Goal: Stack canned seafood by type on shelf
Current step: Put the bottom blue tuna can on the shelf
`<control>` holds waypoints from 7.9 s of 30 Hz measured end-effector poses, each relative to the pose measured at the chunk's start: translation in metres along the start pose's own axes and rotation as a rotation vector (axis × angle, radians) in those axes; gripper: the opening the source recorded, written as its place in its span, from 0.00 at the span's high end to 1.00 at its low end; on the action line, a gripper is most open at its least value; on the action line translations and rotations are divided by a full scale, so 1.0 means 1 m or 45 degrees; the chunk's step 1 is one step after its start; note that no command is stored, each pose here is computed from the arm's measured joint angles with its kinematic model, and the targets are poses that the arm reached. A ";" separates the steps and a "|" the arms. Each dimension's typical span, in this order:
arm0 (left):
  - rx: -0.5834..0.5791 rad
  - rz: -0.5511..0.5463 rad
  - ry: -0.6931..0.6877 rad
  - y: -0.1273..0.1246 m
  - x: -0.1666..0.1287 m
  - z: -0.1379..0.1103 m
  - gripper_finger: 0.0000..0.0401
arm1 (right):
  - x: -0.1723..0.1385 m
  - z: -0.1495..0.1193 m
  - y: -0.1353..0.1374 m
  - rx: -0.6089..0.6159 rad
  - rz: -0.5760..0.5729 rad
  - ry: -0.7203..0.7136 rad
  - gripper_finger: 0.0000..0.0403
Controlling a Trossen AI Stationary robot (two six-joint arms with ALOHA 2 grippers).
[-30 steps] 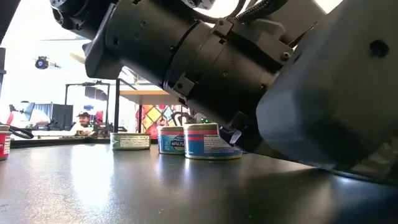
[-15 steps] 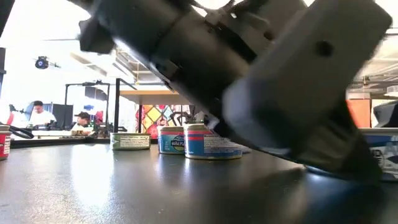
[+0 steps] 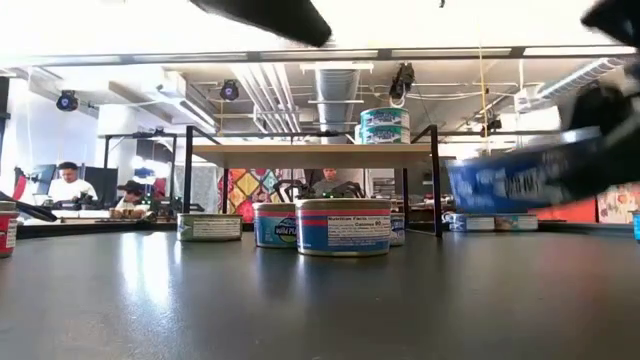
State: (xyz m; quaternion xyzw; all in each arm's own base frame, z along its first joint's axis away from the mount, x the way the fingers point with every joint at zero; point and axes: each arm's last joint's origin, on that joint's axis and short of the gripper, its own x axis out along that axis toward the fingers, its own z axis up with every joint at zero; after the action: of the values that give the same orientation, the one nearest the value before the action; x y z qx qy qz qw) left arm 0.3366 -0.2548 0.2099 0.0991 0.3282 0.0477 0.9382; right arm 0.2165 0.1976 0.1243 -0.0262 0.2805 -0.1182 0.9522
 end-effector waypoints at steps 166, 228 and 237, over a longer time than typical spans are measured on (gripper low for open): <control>-0.307 0.068 0.035 0.536 0.082 -0.015 0.75 | -0.028 0.284 -0.270 -0.008 -0.142 0.356 0.01; -0.305 0.360 0.166 0.516 0.052 0.011 0.28 | -0.056 0.093 -0.179 0.222 -0.128 0.572 0.01; -0.206 0.327 -0.048 0.483 0.001 0.060 0.23 | -0.047 0.063 -0.186 0.451 -0.477 0.506 0.01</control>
State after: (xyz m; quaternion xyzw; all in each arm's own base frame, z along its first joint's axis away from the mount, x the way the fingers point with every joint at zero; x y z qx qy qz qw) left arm 0.3629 0.2075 0.3604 0.0653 0.2903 0.1918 0.9353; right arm 0.1735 0.0273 0.2234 0.1122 0.4262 -0.3410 0.8303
